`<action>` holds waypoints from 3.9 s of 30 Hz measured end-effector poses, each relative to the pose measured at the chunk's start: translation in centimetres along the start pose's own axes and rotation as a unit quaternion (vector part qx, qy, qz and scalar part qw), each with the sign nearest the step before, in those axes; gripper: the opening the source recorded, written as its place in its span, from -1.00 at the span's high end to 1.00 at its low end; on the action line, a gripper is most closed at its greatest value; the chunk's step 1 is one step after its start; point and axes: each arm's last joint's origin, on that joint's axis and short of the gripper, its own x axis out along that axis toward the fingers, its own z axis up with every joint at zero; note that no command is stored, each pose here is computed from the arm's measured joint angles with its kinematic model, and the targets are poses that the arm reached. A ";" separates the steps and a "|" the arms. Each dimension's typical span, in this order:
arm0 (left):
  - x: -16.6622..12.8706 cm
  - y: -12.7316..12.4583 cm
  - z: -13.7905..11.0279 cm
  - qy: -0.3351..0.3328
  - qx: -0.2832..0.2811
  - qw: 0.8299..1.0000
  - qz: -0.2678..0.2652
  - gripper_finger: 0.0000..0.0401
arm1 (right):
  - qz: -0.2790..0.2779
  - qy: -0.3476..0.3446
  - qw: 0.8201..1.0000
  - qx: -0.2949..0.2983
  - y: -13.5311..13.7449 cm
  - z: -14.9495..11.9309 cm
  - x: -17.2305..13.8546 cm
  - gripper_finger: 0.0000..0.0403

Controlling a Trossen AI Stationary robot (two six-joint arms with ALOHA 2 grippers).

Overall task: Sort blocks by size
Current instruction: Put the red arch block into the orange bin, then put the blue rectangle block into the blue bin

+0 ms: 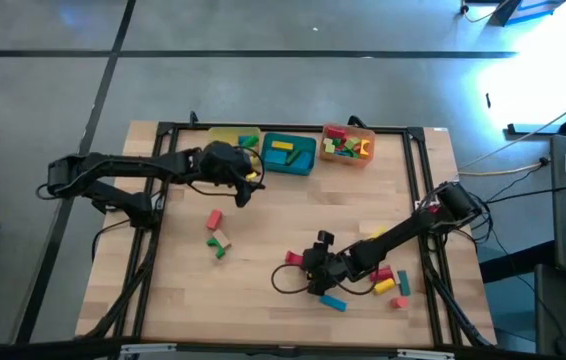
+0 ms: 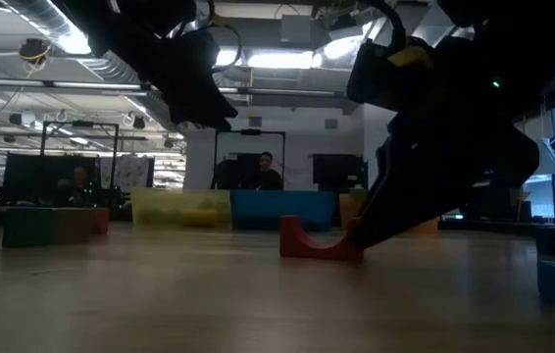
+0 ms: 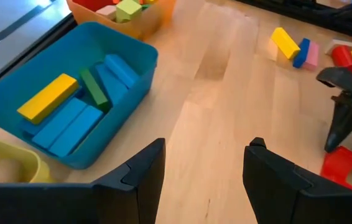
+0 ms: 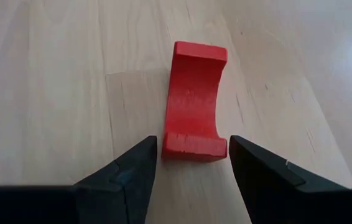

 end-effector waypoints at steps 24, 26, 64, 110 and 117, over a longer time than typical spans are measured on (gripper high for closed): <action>0.0 -0.1 0.0 0.001 0.003 1.000 -0.001 0.09 | -0.012 -0.014 1.000 0.001 0.2 -0.3 0.9 0.32; 0.0 -0.1 0.0 0.001 0.002 1.000 -0.001 0.09 | -0.014 -0.010 1.000 -0.003 0.1 -0.2 0.6 0.32; 0.0 -1.7 -0.3 0.010 -0.036 0.999 -0.026 0.09 | -0.334 0.208 0.919 0.008 -30.9 4.2 -7.7 0.13; 0.1 -2.9 -0.6 0.014 0.011 0.999 -0.041 0.09 | 0.081 0.038 0.993 0.073 0.4 1.7 -14.5 -0.09; -0.1 -4.7 -0.9 0.004 0.016 1.000 -0.022 0.09 | 0.078 0.070 0.992 0.071 4.1 -1.4 -12.1 -0.09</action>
